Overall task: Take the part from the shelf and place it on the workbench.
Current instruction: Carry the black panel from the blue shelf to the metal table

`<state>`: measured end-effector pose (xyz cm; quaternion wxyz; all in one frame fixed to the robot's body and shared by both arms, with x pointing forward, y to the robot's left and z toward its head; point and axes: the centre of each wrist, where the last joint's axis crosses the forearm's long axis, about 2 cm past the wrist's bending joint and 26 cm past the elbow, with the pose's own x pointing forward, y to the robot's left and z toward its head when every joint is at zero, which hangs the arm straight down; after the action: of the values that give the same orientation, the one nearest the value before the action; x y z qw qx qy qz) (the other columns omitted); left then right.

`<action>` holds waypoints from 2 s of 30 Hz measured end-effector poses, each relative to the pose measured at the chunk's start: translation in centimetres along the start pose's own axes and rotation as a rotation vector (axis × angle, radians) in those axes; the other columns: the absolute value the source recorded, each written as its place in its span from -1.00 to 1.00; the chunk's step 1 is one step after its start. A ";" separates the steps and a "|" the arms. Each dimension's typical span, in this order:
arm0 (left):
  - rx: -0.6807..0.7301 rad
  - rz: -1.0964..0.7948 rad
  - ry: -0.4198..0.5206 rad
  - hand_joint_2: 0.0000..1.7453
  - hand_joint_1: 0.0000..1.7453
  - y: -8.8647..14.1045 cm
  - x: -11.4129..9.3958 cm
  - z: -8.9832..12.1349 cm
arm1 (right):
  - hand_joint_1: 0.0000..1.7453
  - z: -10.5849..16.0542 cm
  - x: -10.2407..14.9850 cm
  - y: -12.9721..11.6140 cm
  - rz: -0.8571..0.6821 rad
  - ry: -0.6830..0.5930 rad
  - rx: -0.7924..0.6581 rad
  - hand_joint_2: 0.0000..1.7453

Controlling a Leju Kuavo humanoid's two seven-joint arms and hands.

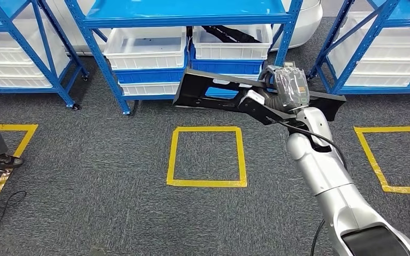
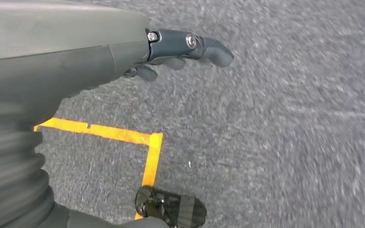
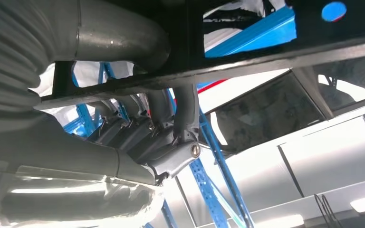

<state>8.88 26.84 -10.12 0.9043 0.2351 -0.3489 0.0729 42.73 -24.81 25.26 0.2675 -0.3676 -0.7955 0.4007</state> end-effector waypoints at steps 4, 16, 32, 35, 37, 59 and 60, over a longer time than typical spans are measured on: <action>-0.004 0.004 -0.002 1.00 -1.00 -0.3 0.2 0.1 | 0.96 -0.2 -0.3 -0.4 0.008 0.002 -0.006 1.00; -0.009 0.003 0.004 1.00 -1.00 -0.4 0.0 0.3 | 0.96 0.4 -0.5 -0.1 0.011 0.009 0.007 1.00; -0.012 -0.001 -0.001 1.00 -1.00 -0.5 0.1 0.3 | 0.96 0.4 -0.7 -0.5 0.024 0.021 -0.022 1.00; -0.012 -0.002 -0.001 1.00 -1.00 -0.5 0.1 0.3 | 0.96 0.4 -0.7 -0.7 0.026 0.032 -0.037 1.00; -0.012 -0.002 -0.001 1.00 -1.00 -0.5 0.1 0.3 | 0.96 0.4 -0.7 -0.7 0.023 0.036 -0.040 1.00; -0.016 -0.002 0.000 1.00 -1.00 -0.7 0.2 0.3 | 0.96 1.6 -0.9 -0.7 0.006 0.059 -0.050 1.00; -0.016 -0.002 -0.001 1.00 -1.00 -0.7 0.2 0.3 | 0.96 1.5 -0.9 -0.7 0.006 0.059 -0.051 1.00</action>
<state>9.09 26.07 -10.03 0.9061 0.2284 -0.3495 0.0690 41.89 -26.47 24.92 0.2800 -0.3884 -0.7961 0.3702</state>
